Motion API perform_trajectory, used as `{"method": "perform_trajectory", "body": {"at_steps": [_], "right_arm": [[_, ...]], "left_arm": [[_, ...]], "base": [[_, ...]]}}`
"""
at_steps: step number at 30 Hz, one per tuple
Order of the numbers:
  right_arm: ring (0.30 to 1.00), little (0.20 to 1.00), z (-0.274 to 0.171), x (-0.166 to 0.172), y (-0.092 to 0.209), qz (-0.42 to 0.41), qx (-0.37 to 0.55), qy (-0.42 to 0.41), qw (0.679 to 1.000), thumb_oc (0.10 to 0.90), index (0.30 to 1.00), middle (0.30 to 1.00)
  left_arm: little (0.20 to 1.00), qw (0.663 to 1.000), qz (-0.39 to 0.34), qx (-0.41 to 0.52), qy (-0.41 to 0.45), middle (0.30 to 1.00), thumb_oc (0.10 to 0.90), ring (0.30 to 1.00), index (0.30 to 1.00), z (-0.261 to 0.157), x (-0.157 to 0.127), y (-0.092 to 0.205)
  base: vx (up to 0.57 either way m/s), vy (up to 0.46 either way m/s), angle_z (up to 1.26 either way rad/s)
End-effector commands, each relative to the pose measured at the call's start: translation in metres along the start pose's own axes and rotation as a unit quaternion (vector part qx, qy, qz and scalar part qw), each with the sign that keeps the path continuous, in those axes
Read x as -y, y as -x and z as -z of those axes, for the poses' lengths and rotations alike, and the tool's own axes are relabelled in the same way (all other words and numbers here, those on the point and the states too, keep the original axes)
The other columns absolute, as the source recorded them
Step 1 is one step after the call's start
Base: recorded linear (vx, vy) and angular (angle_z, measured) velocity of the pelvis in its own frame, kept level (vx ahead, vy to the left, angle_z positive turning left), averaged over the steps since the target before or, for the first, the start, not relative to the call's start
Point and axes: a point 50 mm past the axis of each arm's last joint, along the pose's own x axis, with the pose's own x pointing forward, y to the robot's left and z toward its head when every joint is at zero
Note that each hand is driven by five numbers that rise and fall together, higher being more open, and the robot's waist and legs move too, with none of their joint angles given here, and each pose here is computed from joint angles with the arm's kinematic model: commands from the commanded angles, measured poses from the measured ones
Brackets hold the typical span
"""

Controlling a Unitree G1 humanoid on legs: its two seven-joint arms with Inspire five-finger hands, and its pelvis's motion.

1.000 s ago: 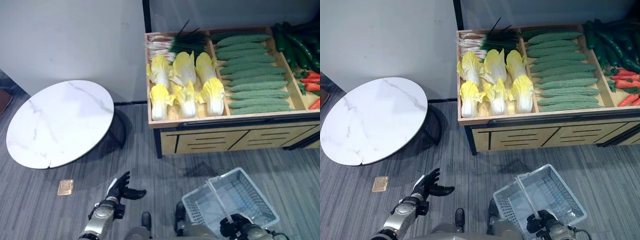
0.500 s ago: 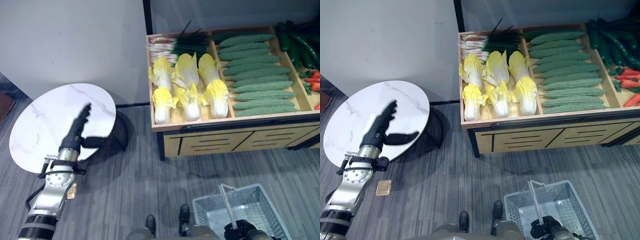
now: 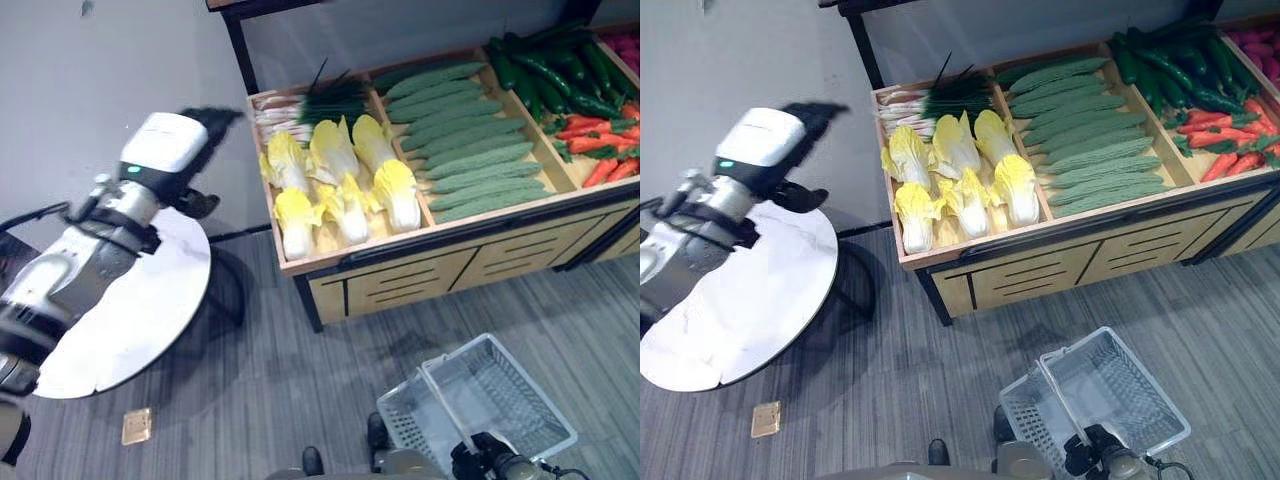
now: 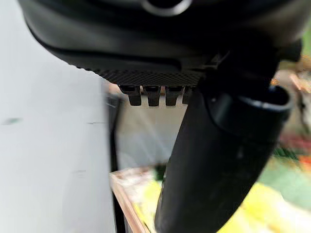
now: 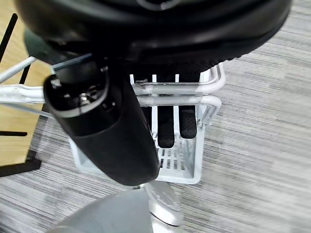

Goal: Get the vegetables into the basket

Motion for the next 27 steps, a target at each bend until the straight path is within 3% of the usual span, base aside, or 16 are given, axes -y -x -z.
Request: {"method": "perform_trajectory", "body": {"at_steps": [1,6,13,23,27], "right_arm": [[0.3,0.3,-0.001,-0.006,0.0,-0.011,0.015,0.052,0.998,0.4,0.3,0.3],[0.3,0.3,-0.016,0.001,-0.002,0.003,0.035,0.06,0.998,0.4,0.3,0.3],[0.3,0.3,-0.033,0.007,-0.004,0.012,0.053,0.076,0.996,0.4,0.3,0.3],[0.3,0.3,-0.04,0.013,-0.005,0.019,0.056,0.083,0.995,0.4,0.3,0.3],[0.3,0.3,-0.053,0.02,-0.005,0.03,0.07,0.083,0.994,0.4,0.3,0.3]], "left_arm": [[1.0,0.988,-0.104,-0.051,-0.101,1.0,0.9,1.0,1.0,0.033,-0.068,-0.016],[1.0,0.987,-0.069,-0.072,-0.13,1.0,0.9,1.0,1.0,0.036,-0.059,-0.039],[1.0,0.98,-0.081,-0.118,-0.136,1.0,0.9,1.0,1.0,0.045,-0.065,-0.056],[1.0,0.977,-0.099,-0.135,-0.131,1.0,0.9,1.0,1.0,0.045,-0.075,-0.067],[1.0,0.976,-0.077,-0.156,-0.13,1.0,0.9,1.0,1.0,0.05,-0.063,-0.067]], "base": [[-0.01,-0.015,-0.34],[-0.02,-0.025,-0.27],[0.01,-0.036,-0.19],[0.07,-0.062,-0.17],[0.08,-0.086,-0.18]]}}
